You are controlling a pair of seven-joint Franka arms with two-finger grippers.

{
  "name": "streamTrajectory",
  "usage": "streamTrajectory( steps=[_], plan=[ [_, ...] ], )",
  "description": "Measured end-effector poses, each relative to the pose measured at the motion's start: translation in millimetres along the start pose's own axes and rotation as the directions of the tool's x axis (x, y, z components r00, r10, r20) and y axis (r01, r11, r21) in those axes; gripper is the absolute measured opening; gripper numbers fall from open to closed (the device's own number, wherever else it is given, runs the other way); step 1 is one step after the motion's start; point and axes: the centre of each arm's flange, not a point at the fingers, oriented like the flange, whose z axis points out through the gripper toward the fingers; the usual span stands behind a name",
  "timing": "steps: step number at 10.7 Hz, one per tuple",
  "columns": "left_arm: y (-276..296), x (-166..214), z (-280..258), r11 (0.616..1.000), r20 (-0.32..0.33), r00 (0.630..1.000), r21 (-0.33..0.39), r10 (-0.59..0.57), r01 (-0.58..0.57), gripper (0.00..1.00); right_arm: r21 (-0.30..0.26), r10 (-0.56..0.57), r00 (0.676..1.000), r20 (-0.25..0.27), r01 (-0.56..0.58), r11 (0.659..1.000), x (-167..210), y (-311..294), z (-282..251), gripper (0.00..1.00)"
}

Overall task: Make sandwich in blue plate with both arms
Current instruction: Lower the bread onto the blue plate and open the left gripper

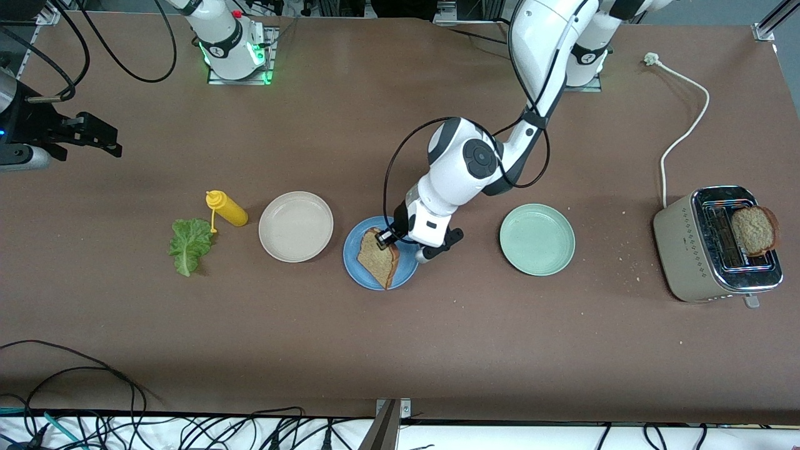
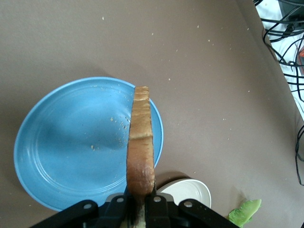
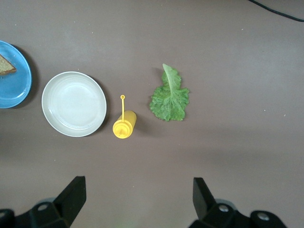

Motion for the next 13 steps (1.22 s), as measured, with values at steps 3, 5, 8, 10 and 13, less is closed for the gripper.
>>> streamTrajectory(
  steps=[3, 5, 8, 10, 13],
  plan=[
    [5.9, -9.1, 11.9, 1.000, 0.008, 1.000, -0.007, 0.003, -0.003, 0.10, 0.000, 0.000, 1.000, 0.000, 0.000, 1.000, 0.0, 0.0, 0.0, 1.00],
    [8.6, -9.6, 16.6, 1.000, 0.009, 1.000, -0.012, 0.000, 0.000, 0.10, 0.000, 0.000, 1.000, 0.000, 0.000, 1.000, 0.0, 0.0, 0.0, 1.00],
    [6.7, -8.5, 28.6, 1.000, 0.011, 1.000, -0.008, -0.001, 0.001, 0.10, 0.000, 0.001, 1.000, 0.000, -0.001, 1.000, 0.0, 0.0, 0.0, 1.00],
    [5.7, -7.8, 30.7, 1.000, 0.011, 1.000, -0.006, -0.002, 0.002, 0.10, 0.000, 0.001, 1.000, 0.000, -0.001, 1.000, 0.0, 0.0, 0.1, 1.00],
    [0.1, -6.1, 38.2, 1.000, 0.012, 1.000, 0.005, -0.006, 0.006, 0.10, 0.000, 0.001, 1.000, 0.000, -0.001, 1.000, 0.0, 0.0, 0.1, 1.00]
  ],
)
